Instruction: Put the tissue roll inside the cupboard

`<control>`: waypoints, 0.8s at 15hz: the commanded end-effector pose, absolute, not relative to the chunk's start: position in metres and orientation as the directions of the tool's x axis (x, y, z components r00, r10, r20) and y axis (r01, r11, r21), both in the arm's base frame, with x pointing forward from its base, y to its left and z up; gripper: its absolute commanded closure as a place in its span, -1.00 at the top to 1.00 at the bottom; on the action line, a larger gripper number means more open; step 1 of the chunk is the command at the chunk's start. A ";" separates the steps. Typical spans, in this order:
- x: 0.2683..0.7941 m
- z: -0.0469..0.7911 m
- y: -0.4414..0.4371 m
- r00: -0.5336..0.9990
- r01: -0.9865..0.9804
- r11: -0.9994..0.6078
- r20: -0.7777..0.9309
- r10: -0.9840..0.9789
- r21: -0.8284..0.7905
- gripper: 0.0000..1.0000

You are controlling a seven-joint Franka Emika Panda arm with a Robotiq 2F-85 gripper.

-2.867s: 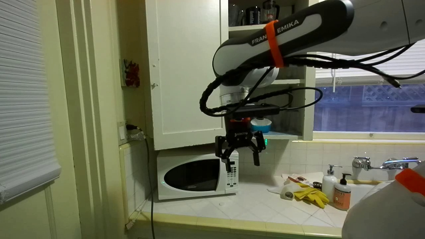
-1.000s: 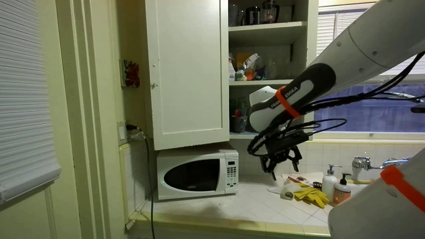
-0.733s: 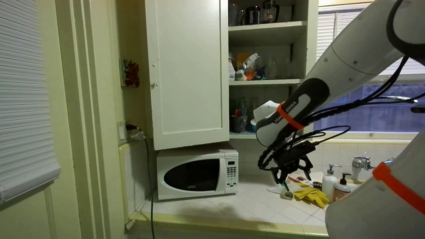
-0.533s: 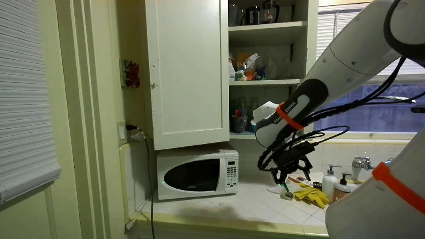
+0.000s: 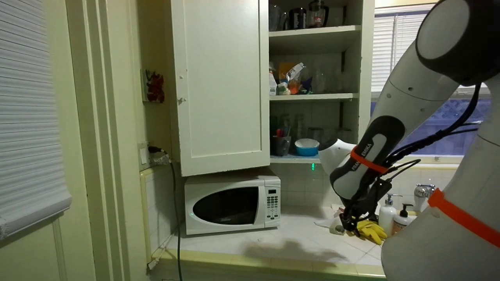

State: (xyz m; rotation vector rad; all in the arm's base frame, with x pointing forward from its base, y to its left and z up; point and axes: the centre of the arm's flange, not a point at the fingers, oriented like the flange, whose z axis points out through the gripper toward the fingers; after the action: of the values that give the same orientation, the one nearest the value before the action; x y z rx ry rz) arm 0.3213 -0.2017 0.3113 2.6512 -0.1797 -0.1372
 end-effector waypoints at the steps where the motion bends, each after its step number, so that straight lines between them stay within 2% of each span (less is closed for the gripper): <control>1: 0.333 0.267 -0.274 0.978 -0.037 -0.894 -0.169 -0.125 0.446 1.00; 2: 0.313 0.290 -0.234 0.985 -0.067 -0.894 -0.114 -0.130 0.444 1.00; 9: 0.326 0.261 -0.275 0.977 -0.051 -0.898 -0.165 -0.136 0.436 1.00; 12: 0.340 0.249 -0.312 0.994 0.102 -0.903 -0.077 0.077 0.417 1.00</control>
State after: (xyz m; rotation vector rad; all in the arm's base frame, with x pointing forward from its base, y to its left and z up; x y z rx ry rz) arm 0.3288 -0.2743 0.2693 2.6939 -0.0478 -0.1867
